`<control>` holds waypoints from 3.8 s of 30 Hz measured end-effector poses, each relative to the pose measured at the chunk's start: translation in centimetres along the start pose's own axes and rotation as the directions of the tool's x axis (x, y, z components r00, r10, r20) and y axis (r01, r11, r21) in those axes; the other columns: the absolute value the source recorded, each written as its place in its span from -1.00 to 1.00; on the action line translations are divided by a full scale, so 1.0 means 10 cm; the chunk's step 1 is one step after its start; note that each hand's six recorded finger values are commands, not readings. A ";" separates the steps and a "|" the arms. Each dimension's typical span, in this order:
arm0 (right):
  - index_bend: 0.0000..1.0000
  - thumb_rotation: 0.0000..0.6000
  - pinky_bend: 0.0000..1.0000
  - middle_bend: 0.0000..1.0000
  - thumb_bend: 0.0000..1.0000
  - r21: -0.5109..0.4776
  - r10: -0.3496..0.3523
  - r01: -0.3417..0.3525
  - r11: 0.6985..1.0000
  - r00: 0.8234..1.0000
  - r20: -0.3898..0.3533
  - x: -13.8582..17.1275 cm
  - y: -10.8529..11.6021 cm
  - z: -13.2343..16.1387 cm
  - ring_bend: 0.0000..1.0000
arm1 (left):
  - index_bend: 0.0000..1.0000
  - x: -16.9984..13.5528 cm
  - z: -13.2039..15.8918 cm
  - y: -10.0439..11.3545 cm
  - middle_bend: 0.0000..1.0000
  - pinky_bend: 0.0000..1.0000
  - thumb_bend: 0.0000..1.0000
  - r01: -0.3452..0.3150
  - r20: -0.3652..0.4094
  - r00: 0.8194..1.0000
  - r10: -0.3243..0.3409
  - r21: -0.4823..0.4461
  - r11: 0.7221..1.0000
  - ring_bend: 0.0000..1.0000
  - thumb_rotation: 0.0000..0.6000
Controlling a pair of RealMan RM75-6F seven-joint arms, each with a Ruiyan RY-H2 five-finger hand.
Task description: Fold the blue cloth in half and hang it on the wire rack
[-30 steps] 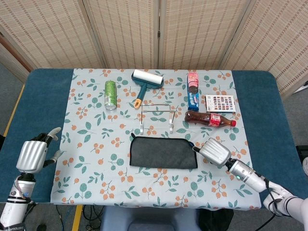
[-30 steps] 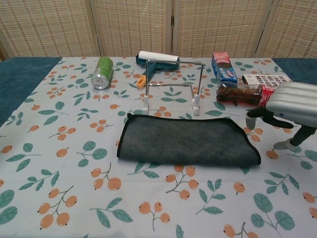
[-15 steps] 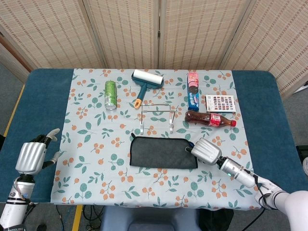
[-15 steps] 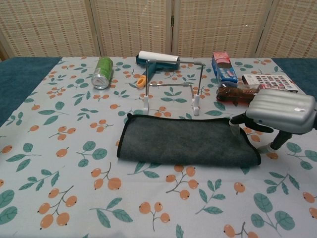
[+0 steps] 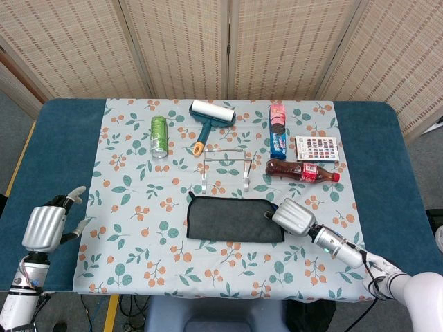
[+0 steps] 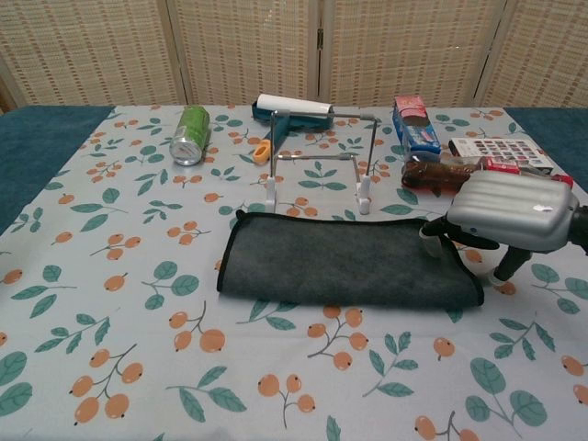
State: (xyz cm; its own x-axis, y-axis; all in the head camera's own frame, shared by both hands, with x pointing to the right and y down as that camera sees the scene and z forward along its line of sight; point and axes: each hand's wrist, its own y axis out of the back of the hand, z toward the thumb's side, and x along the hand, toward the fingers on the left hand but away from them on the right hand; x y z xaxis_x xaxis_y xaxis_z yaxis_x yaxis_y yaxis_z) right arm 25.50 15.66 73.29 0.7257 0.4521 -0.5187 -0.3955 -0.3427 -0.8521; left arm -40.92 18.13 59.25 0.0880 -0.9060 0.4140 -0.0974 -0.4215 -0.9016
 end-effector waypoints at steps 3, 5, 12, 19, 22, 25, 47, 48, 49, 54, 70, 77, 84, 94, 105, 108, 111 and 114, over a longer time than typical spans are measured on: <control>-0.11 1.00 1.00 0.67 -0.67 0.001 0.005 -0.005 1.000 1.000 0.000 -0.02 0.00 0.00 0.74 | -0.67 0.00 0.00 0.00 -0.25 0.04 -0.41 -0.001 0.001 1.000 0.001 0.000 1.000 -0.34 1.00; -0.10 1.00 1.00 0.67 -0.63 0.001 0.007 -0.007 1.000 1.000 -0.001 -0.03 -0.01 0.00 0.74 | -0.67 0.00 -0.01 0.01 -0.26 0.04 -0.41 -0.003 0.001 1.000 0.003 0.000 1.000 -0.35 1.00; -0.09 1.00 1.00 0.67 -0.58 0.000 0.011 -0.011 1.000 1.000 0.000 -0.04 0.00 0.01 0.74 | -0.68 -0.01 -0.01 0.01 -0.27 0.04 -0.41 -0.002 0.001 1.000 0.002 -0.003 1.000 -0.35 1.00; -0.08 1.00 1.00 0.68 -0.58 -0.009 0.003 -0.003 1.000 1.000 0.002 -0.04 0.04 0.01 0.74 | -0.69 -0.01 -0.01 0.01 -0.27 0.04 -0.41 0.003 0.001 1.000 -0.003 -0.002 1.000 -0.35 1.00; -0.08 1.00 1.00 0.68 -0.58 -0.008 0.003 -0.003 1.000 1.000 0.003 -0.05 0.05 0.01 0.74 | -0.69 -0.01 -0.01 0.00 -0.27 0.04 -0.41 0.007 0.000 1.000 -0.007 -0.004 1.000 -0.35 1.00; -0.07 1.00 1.00 0.69 -0.58 -0.012 -0.002 0.002 1.000 1.000 0.003 -0.07 0.06 0.02 0.74 | -0.70 -0.02 -0.02 0.00 -0.28 0.04 -0.41 0.009 -0.002 1.000 -0.009 -0.005 1.000 -0.36 1.00; 0.30 1.00 1.00 0.75 -0.06 -0.043 -0.056 0.056 0.998 0.998 -0.002 -0.12 0.17 0.04 0.77 | -0.71 -0.04 -0.04 0.06 -0.29 0.04 -0.41 0.009 -0.005 1.000 -0.009 -0.010 1.000 -0.36 1.00; 0.34 1.00 1.00 0.76 -0.03 -0.049 -0.071 0.071 0.996 0.997 0.001 -0.11 0.21 0.03 0.77 | -0.71 -0.04 -0.04 0.06 -0.30 0.04 -0.41 0.010 -0.005 1.000 -0.010 -0.010 1.000 -0.36 1.00; 0.36 1.00 1.00 0.76 -0.02 -0.053 -0.085 0.085 0.995 0.996 0.005 -0.11 0.24 0.02 0.78 | -0.71 -0.04 -0.04 0.07 -0.30 0.04 -0.41 0.009 -0.006 1.000 -0.009 -0.009 1.000 -0.36 1.00; 0.40 1.00 1.00 0.77 0.02 -0.077 -0.187 0.189 0.979 0.982 0.029 -0.08 0.53 -0.04 0.78 | -0.71 -0.03 -0.04 0.10 -0.30 0.04 -0.41 0.002 -0.006 1.000 -0.002 -0.007 1.000 -0.36 1.00; 0.40 1.00 1.00 0.78 0.03 -0.041 -0.467 0.479 0.877 0.870 0.160 -0.06 1.85 -0.34 0.79 | -0.71 -0.05 -0.05 0.18 -0.29 0.04 -0.41 -0.016 0.014 1.000 0.016 0.026 1.000 -0.37 1.00; 0.40 1.00 1.00 0.79 0.03 0.021 -0.506 0.515 0.857 0.834 0.221 -0.13 2.23 -0.46 0.79 | -0.71 -0.08 -0.07 0.19 -0.29 0.04 -0.41 -0.021 0.016 1.000 0.021 0.020 1.000 -0.37 1.00; 0.40 1.00 1.00 0.79 0.03 0.059 -0.492 0.496 0.867 0.828 0.269 -0.32 2.42 -0.54 0.79 | -0.71 -0.12 -0.12 0.19 -0.30 0.03 -0.41 -0.016 0.013 1.000 0.016 0.014 1.000 -0.38 1.00; 0.40 1.00 1.00 0.79 0.03 0.085 -0.439 0.435 0.896 0.842 0.313 -0.78 2.56 -0.64 0.79 | -0.71 -0.18 -0.18 0.18 -0.30 0.03 -0.41 -0.015 0.003 1.000 0.015 0.007 1.000 -0.39 1.00; 0.40 1.00 1.00 0.79 0.03 0.111 -0.375 0.359 0.927 0.859 0.348 -1.30 2.51 -0.79 0.79 | -0.71 -0.23 -0.26 0.18 -0.31 0.01 -0.41 -0.010 -0.018 1.000 0.010 0.012 1.000 -0.40 1.00; 0.40 1.00 1.00 0.79 0.03 0.105 -0.356 0.342 0.934 0.861 0.362 -1.42 2.48 -0.85 0.79 | -0.71 -0.24 -0.27 0.18 -0.31 0.01 -0.41 -0.010 -0.024 1.000 0.010 0.011 1.000 -0.40 1.00; 0.40 1.00 1.00 0.79 0.03 0.093 -0.339 0.329 0.940 0.864 0.373 -1.54 2.44 -0.90 0.79 | -0.71 -0.26 -0.29 0.18 -0.32 0.01 -0.41 -0.006 -0.030 1.000 0.007 0.013 1.000 -0.40 1.00; 0.40 1.00 1.00 0.79 0.03 0.075 -0.321 0.317 0.946 0.867 0.381 -1.65 2.40 -0.93 0.79 | -0.71 -0.26 -0.31 0.19 -0.32 0.01 -0.41 -0.008 -0.036 0.999 0.008 0.012 1.000 -0.40 1.00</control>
State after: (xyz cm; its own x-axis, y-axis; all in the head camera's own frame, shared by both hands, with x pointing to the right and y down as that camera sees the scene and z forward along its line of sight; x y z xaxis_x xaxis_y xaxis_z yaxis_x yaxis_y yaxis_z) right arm 9.29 -7.72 62.01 0.5412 0.8160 -0.2031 -0.1863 -0.1191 -0.9752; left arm -44.39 19.59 56.89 0.0515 -0.9101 0.4111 -0.0863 -0.4141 -0.9061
